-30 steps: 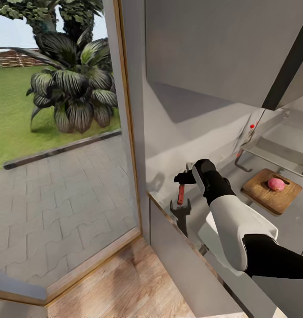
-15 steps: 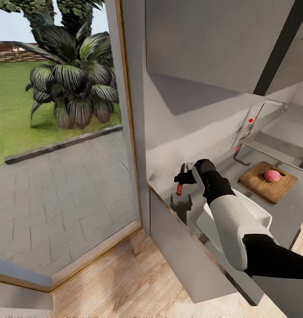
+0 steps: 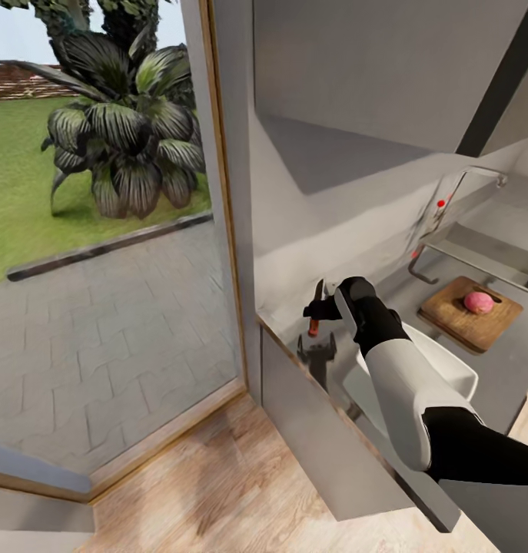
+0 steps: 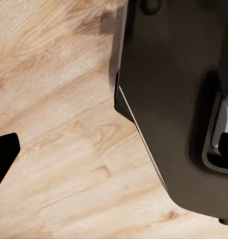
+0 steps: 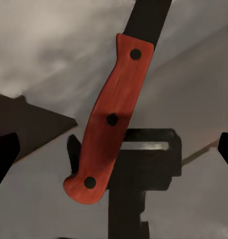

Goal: In the kitchen, take the Vidalia onion out of the sink, dice it on the chopping board with the paring knife, put the diced onion into the bowl on the countertop, then place both the paring knife and the chopping board into the sink.

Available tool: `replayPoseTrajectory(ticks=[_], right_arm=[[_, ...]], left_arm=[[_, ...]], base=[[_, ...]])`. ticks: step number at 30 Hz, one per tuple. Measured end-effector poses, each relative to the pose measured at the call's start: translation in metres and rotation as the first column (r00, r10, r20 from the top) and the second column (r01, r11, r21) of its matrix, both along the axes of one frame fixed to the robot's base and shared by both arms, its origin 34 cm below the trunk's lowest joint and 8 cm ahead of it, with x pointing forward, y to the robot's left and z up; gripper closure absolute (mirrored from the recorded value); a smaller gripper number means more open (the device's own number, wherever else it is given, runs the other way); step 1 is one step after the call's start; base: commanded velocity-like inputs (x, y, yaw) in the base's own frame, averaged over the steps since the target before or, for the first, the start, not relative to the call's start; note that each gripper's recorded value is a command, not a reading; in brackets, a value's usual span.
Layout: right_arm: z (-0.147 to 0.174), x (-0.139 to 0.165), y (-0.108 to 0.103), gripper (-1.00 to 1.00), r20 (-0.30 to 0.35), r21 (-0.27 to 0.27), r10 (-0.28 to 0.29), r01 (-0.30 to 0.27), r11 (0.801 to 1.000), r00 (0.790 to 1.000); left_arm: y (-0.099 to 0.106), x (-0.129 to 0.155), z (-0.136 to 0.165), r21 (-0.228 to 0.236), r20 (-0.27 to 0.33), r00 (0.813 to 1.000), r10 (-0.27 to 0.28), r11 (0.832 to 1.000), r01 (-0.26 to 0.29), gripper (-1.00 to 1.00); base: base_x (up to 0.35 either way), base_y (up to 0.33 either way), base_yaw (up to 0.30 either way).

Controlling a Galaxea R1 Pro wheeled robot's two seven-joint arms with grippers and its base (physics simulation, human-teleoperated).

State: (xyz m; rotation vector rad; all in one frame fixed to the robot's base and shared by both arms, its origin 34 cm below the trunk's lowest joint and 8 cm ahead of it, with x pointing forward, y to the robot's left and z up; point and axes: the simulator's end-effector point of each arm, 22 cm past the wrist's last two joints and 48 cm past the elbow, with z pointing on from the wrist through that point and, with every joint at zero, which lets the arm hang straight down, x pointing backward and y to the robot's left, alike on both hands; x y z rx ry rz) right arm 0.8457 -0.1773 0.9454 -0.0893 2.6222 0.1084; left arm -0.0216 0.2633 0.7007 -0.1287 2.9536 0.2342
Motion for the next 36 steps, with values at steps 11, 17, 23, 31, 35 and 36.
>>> replayPoseTrajectory(ticks=[11, 17, 23, 31, 35, 36], right_arm=[[-0.013, -0.001, -0.001, -1.0, -0.019, -0.001, -0.001, 0.001, 1.0, 1.0], [-0.02, -0.002, -0.001, -1.0, -0.028, -0.001, -0.001, 0.001, 1.0, 1.0], [-0.027, -0.003, -0.001, -1.0, -0.038, -0.001, -0.001, 0.001, 1.0, 0.999], [-0.036, -0.004, -0.001, -1.0, -0.05, 0.0, -0.002, 0.002, 1.0, 0.999], [-0.041, -0.004, -0.001, -1.0, -0.057, 0.0, -0.002, 0.002, 1.0, 0.998], [-0.041, -0.004, -0.002, -1.0, -0.056, -0.005, -0.001, 0.001, 1.0, 0.998]], left_arm=[[0.0, -0.006, 0.002, 0.0, -0.019, 1.0, 0.001, 1.0, -0.001, -1.0], [0.0, -0.009, 0.004, 0.0, -0.029, 1.0, 0.001, 1.0, -0.001, -1.0], [0.0, -0.012, 0.005, 0.0, -0.039, 0.999, 0.001, 1.0, -0.001, -1.0], [0.0, -0.016, 0.007, 0.0, -0.052, 0.999, 0.001, 1.0, -0.001, -1.0], [0.0, -0.017, 0.008, 0.0, -0.059, 0.998, 0.001, 1.0, -0.001, -1.0], [0.0, -0.018, 0.008, 0.0, -0.06, 0.998, 0.001, 1.0, -0.001, -1.0]], base=[[0.023, 0.0, 0.0], [0.0, 0.0, 0.0], [0.0, 0.0, 0.0], [0.0, 0.0, 0.0], [0.0, 0.0, 0.0], [0.0, 0.0, 0.0]])
